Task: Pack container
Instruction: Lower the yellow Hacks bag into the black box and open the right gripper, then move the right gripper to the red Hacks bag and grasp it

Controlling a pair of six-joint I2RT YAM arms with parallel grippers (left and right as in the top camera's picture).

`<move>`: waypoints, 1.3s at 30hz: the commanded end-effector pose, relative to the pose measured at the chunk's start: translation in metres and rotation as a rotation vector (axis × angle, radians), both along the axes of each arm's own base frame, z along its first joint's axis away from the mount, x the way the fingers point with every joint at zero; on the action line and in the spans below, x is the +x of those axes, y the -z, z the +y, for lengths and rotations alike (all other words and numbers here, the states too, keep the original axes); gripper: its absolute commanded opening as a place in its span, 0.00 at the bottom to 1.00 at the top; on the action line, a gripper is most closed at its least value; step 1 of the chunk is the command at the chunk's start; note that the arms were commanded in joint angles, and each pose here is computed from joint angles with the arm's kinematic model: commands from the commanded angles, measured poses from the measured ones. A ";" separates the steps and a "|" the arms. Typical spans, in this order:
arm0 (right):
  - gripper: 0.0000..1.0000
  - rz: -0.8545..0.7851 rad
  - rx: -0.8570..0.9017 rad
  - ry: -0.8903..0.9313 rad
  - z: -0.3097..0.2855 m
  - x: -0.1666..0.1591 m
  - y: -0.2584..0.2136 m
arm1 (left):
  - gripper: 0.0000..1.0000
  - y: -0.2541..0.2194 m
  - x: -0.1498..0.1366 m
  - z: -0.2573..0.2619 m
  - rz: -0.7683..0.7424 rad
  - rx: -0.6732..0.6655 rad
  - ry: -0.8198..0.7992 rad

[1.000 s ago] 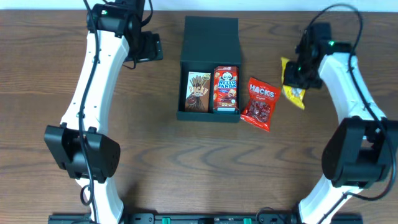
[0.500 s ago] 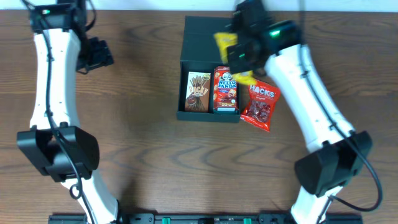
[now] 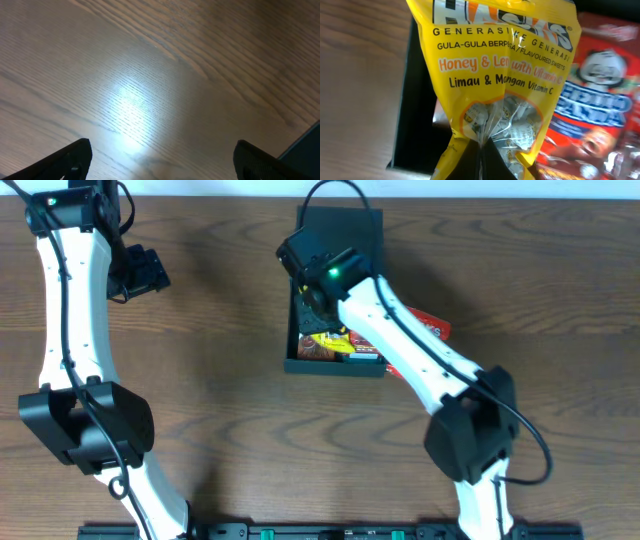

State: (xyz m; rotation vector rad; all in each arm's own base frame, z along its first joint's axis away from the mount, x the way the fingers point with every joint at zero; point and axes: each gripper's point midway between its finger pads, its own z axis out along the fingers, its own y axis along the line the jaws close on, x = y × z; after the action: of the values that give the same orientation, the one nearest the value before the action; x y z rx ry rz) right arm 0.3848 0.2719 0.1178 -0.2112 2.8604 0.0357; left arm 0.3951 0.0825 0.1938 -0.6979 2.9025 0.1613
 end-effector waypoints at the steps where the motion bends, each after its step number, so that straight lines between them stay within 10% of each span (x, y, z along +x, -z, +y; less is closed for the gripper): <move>1: 0.02 0.010 0.016 0.038 0.006 0.001 0.005 | 0.92 -0.014 0.000 -0.002 -0.038 -0.006 0.010; 18: 0.04 0.022 0.030 0.028 0.019 0.011 0.034 | 0.92 -0.014 0.001 -0.002 -0.043 -0.005 0.010; 21: 0.58 0.006 0.039 -0.001 0.022 0.014 0.033 | 0.92 -0.014 0.002 -0.001 -0.043 -0.005 0.010; 24: 0.62 0.002 0.029 -0.044 0.022 0.014 0.030 | 0.92 -0.014 0.002 -0.001 -0.043 -0.005 0.010; 39: 0.47 -0.165 -0.107 0.061 -0.097 0.031 -0.082 | 0.93 -0.014 0.002 -0.001 -0.045 -0.004 0.011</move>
State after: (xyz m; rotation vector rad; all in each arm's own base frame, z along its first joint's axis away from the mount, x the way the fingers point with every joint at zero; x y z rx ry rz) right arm 0.3936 0.2290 0.1568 -0.2814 2.8051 -0.0506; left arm 0.3961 0.0806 0.1937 -0.6917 2.9032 0.1437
